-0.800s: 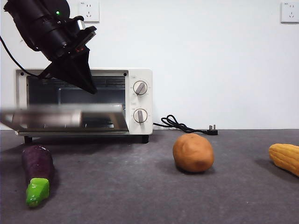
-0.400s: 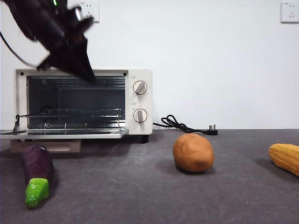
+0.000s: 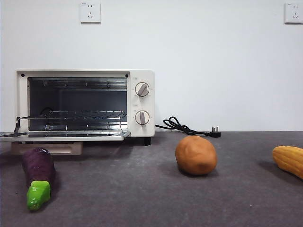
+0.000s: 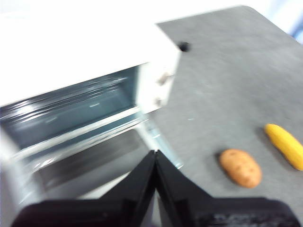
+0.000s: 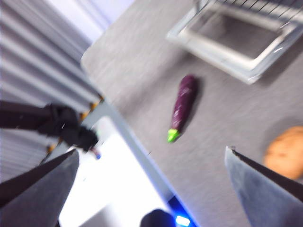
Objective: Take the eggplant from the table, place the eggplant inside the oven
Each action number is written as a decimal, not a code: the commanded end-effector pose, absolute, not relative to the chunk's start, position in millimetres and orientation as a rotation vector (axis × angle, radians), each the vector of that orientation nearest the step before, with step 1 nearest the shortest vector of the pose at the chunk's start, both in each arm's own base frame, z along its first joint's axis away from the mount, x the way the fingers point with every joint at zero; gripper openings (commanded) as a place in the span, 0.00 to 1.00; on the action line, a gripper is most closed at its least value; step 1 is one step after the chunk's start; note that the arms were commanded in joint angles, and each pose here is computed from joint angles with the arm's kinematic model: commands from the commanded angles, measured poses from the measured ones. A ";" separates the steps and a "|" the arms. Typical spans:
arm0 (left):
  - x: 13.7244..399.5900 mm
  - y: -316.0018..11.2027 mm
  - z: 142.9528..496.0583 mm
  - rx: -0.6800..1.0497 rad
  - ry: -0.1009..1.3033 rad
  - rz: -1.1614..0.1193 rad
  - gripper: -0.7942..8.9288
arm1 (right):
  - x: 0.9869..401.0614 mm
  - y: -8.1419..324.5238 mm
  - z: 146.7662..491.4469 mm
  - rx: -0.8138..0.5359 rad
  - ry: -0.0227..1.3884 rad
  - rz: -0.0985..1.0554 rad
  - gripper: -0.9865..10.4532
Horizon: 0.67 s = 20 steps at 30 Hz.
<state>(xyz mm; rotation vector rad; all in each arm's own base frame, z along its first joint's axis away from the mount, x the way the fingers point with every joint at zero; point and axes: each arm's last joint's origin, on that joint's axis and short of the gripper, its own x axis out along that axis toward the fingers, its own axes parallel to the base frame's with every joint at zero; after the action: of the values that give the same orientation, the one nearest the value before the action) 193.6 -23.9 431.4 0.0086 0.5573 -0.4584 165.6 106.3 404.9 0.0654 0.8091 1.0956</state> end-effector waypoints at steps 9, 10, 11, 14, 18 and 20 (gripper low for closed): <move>125.2 4.5 423.0 -0.026 0.487 -0.335 0.08 | 181.9 154.9 385.3 -0.005 0.870 1.236 0.63; 121.0 4.7 417.0 -0.029 0.493 -0.329 0.08 | 182.6 158.6 383.4 -0.010 0.877 1.245 0.63; 116.7 4.7 410.7 -0.032 0.496 -0.323 0.08 | 183.1 162.0 381.7 -0.015 0.884 1.251 0.63; 100.4 5.7 387.6 -0.046 0.503 -0.289 0.08 | 185.2 173.4 375.4 -0.045 0.901 1.251 0.63; 80.7 6.5 356.3 -0.087 0.505 -0.230 0.08 | 188.1 193.3 365.6 -0.104 0.904 1.232 0.63; 74.4 5.7 344.9 -0.107 0.512 -0.219 0.08 | 189.7 203.4 360.3 -0.132 0.903 1.220 0.63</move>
<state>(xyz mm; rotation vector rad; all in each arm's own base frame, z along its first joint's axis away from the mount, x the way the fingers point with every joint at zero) 75.7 5.9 348.2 -0.0878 0.5164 -0.2215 188.5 198.4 362.1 -0.1178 0.9074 1.2158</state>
